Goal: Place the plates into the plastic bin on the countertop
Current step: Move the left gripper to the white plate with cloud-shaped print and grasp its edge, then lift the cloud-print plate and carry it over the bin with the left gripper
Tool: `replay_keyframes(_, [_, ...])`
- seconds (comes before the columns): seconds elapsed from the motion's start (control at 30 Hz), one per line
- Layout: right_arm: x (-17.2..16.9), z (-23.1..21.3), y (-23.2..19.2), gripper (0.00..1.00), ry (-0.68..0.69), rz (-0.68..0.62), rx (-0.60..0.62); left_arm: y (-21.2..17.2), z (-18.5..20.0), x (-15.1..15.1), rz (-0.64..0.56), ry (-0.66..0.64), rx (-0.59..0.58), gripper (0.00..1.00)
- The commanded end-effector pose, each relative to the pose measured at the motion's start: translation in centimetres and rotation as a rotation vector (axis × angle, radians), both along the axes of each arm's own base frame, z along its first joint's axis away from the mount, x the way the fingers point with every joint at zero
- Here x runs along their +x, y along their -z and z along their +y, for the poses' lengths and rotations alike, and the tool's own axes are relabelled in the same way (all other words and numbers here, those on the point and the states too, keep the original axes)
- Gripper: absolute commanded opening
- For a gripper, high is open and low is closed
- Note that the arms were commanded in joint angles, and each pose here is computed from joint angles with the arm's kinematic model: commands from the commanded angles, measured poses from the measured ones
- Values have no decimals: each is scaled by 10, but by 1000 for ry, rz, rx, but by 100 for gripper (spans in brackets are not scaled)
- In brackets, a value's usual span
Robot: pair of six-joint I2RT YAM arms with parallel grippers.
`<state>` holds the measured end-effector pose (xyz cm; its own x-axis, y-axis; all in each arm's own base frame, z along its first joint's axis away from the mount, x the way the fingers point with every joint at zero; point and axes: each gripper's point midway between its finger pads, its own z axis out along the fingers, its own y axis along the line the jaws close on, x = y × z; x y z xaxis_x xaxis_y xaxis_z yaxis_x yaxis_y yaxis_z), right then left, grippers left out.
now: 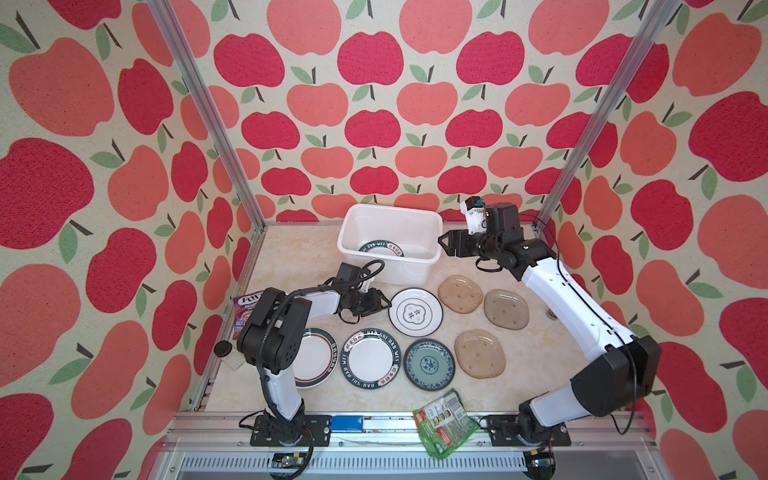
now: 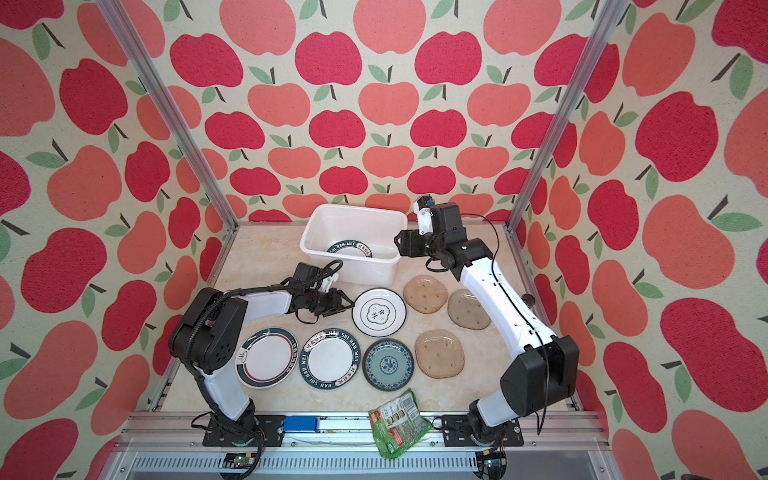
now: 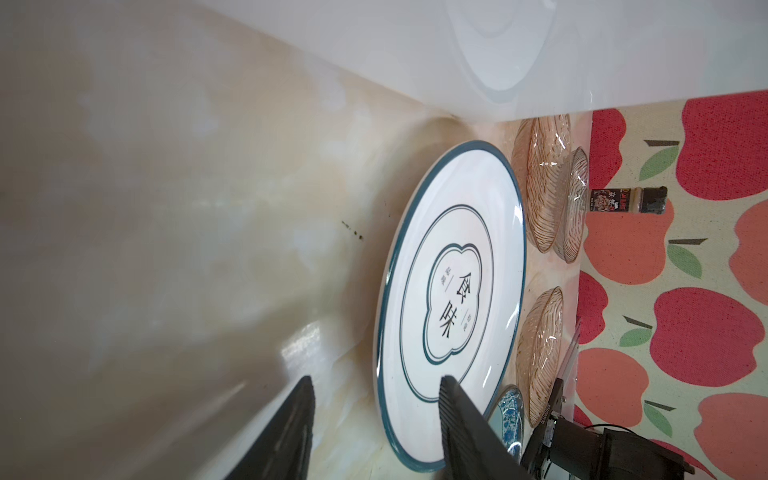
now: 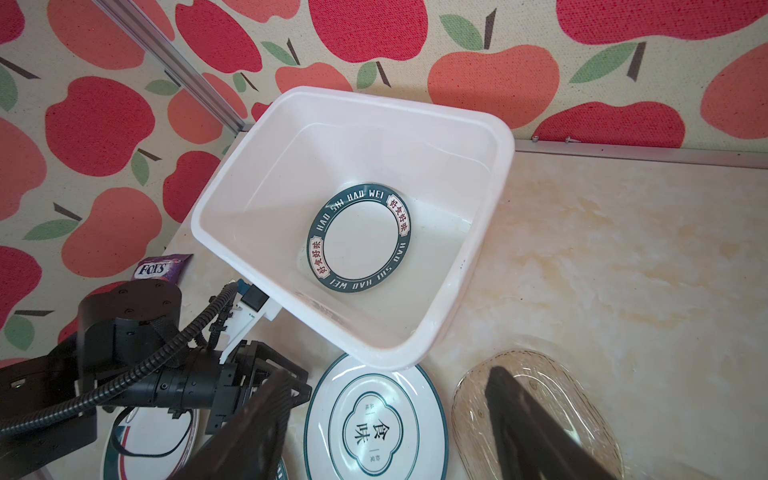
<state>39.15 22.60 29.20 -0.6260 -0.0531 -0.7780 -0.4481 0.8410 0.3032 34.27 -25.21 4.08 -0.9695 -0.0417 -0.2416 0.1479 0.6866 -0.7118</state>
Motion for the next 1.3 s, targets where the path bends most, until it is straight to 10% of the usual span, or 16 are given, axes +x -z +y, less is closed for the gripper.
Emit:
replay_keyframes(0.0, [-4,-5,-8,77,10,-20,20,-3,-15,7,-28,47,-13,49])
replay_keyframes(0.4, [-3,-16,7,77,37,3,4,23,-20,6,46,57,21,34])
replay_keyframes(0.8, [-2,-20,10,78,53,7,6,20,-20,6,71,45,-41,0])
replay_keyframes(1.27, [7,-29,4,78,88,10,58,-103,-22,-37,50,197,-323,0])
